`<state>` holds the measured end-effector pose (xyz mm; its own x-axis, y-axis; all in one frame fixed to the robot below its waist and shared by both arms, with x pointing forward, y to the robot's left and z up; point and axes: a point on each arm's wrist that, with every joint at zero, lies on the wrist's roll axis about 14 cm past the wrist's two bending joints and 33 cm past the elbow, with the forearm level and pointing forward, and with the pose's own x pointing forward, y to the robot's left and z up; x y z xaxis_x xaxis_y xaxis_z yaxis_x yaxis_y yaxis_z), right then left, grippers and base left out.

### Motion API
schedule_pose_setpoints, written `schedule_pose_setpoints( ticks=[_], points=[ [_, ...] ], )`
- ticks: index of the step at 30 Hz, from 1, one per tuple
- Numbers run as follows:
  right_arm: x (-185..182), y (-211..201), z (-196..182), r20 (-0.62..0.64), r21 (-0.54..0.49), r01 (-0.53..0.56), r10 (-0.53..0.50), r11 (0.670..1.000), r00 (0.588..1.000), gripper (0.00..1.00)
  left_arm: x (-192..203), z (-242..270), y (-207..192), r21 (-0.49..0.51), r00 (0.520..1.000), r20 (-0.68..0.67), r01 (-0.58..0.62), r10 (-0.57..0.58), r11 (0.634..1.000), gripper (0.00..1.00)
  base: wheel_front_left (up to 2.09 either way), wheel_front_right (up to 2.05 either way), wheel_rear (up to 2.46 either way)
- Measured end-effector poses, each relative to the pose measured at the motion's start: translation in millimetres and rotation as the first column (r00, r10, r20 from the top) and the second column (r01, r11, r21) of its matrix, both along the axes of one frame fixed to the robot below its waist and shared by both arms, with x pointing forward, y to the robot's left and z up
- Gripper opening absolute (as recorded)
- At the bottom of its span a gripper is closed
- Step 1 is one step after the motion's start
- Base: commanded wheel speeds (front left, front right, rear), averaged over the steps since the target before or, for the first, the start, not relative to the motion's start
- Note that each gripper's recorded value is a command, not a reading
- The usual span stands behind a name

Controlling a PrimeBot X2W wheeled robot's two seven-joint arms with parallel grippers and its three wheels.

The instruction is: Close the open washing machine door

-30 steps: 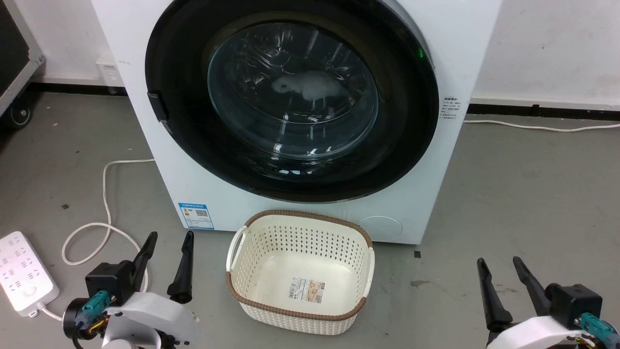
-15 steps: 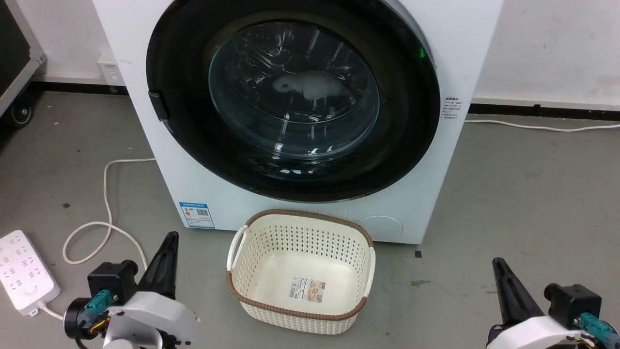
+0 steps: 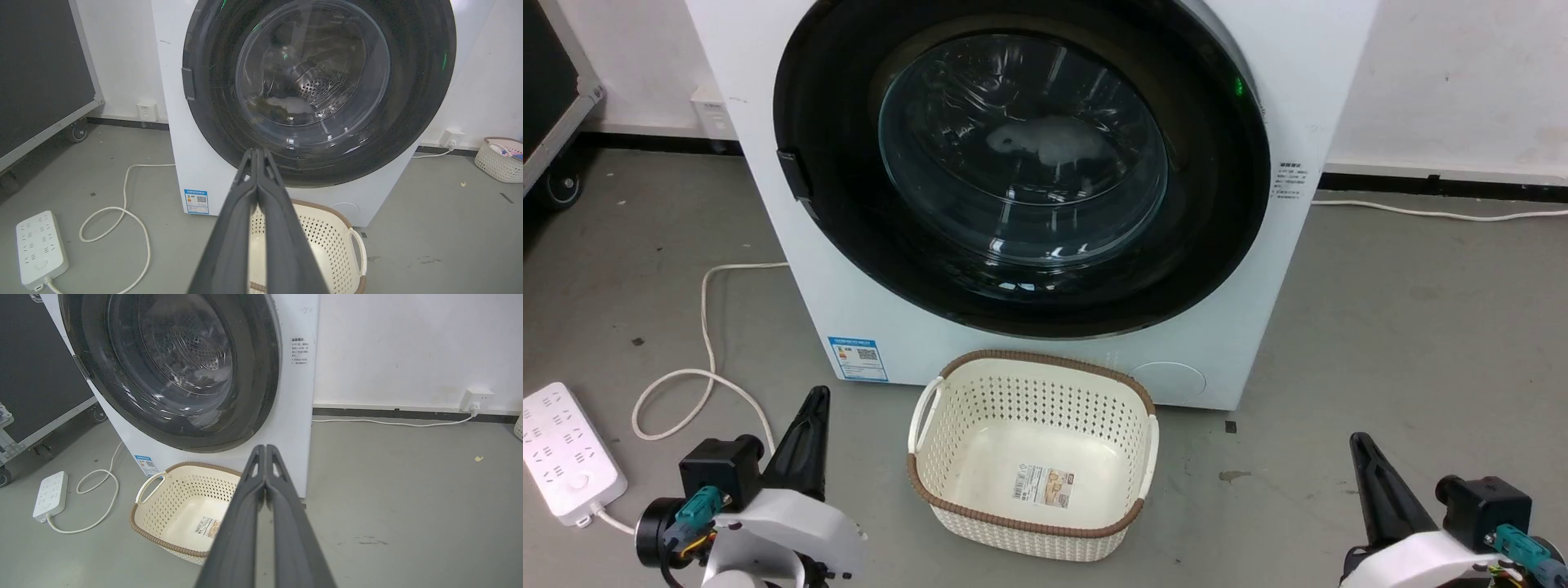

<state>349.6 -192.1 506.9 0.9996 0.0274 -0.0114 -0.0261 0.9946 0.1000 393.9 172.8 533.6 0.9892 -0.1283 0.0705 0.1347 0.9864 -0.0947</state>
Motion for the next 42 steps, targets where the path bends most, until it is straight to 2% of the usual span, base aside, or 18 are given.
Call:
schedule_pose_setpoints(
  ticks=[42],
  points=[
    [8, 14, 5, -0.006, -0.063, -0.048, 0.048, 0.997, 0.999, 0.0, -7, 1, -4, 0.057, 0.999, -0.006, -0.037, 0.037, 0.998, 0.0, 0.0, 0.0, 0.0]
  ],
)
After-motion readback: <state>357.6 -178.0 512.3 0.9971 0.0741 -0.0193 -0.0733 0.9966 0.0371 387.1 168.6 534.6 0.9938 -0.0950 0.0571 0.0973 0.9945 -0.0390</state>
